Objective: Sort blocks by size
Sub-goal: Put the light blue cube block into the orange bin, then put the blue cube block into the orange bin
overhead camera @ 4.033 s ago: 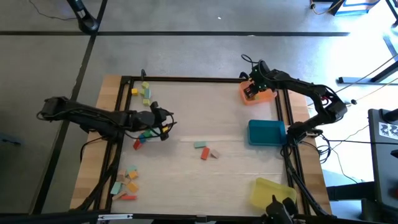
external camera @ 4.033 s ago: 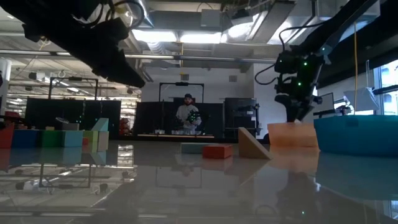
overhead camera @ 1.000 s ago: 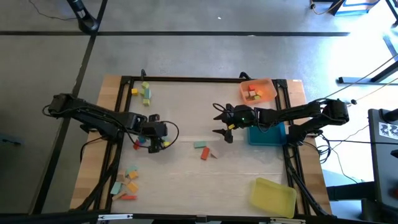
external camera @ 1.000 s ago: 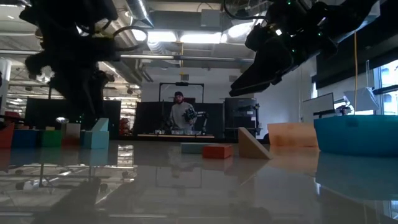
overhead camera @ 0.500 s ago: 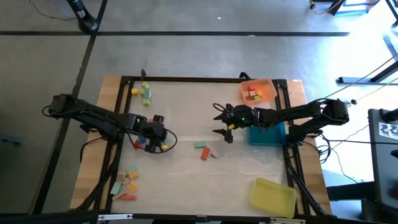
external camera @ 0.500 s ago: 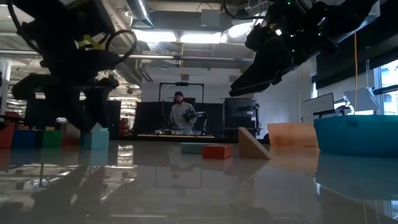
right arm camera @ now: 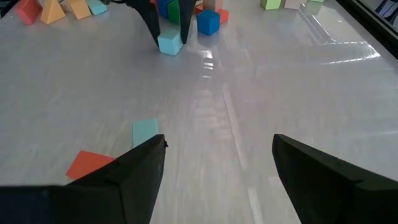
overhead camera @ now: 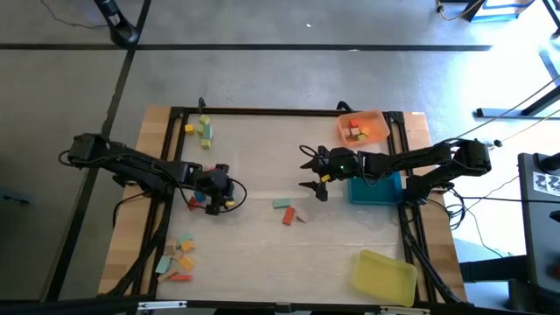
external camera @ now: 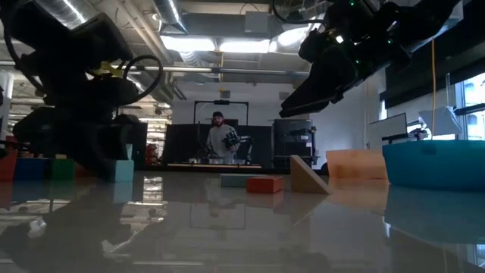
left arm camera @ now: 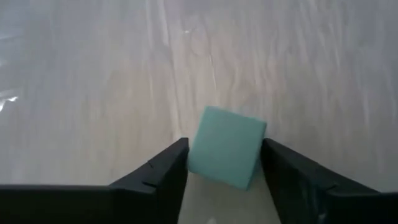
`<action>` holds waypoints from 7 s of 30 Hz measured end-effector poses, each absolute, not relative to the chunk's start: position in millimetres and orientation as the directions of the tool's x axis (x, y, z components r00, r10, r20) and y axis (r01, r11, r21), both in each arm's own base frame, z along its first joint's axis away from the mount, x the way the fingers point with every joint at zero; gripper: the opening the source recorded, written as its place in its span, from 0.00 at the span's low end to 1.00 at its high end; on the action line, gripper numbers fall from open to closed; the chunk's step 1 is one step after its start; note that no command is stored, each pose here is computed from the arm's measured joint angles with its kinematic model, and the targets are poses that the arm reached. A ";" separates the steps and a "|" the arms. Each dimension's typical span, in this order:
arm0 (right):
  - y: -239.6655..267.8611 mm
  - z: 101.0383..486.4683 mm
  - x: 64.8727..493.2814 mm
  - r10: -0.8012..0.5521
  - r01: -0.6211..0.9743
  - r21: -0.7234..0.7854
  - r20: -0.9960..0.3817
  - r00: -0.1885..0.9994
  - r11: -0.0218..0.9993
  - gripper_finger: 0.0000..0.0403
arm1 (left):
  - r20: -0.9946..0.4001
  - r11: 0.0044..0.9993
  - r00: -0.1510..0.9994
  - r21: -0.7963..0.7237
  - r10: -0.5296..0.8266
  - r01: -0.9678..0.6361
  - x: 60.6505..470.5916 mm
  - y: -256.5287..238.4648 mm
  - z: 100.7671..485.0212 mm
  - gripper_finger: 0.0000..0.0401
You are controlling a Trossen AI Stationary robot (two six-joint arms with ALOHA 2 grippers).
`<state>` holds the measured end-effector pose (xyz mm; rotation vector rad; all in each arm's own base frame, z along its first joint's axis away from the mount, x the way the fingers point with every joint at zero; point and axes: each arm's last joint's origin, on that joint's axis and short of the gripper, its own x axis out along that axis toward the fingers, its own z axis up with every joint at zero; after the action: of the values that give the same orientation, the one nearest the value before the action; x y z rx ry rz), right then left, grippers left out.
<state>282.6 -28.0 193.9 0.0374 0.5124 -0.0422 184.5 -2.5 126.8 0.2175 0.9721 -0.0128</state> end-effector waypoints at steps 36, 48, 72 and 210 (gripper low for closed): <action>6.0 232.0 301.2 0.042 -0.125 -0.633 -0.145 0.989 0.764 0.73 | -0.218 0.989 0.976 -0.138 0.018 -0.049 238.0 3.6 208.9 0.32; 12.2 233.5 350.7 -0.023 -0.235 -0.785 -0.302 0.953 0.574 0.73 | -0.242 0.967 0.967 -0.255 -0.073 0.009 245.3 7.8 205.5 0.33; 14.9 225.7 393.6 0.023 -0.318 -0.790 -0.360 0.933 0.524 0.66 | -0.247 0.974 0.966 -0.226 -0.080 0.023 246.7 8.6 203.8 0.33; -120.3 229.6 284.3 -0.259 0.372 -0.080 -0.849 0.461 0.925 0.71 | -0.851 0.828 0.392 0.083 0.349 -0.555 180.9 26.7 148.1 0.28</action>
<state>284.3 -120.3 229.6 0.1225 1.0210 -0.3891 180.9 26.7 148.1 -0.2293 1.0170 0.5800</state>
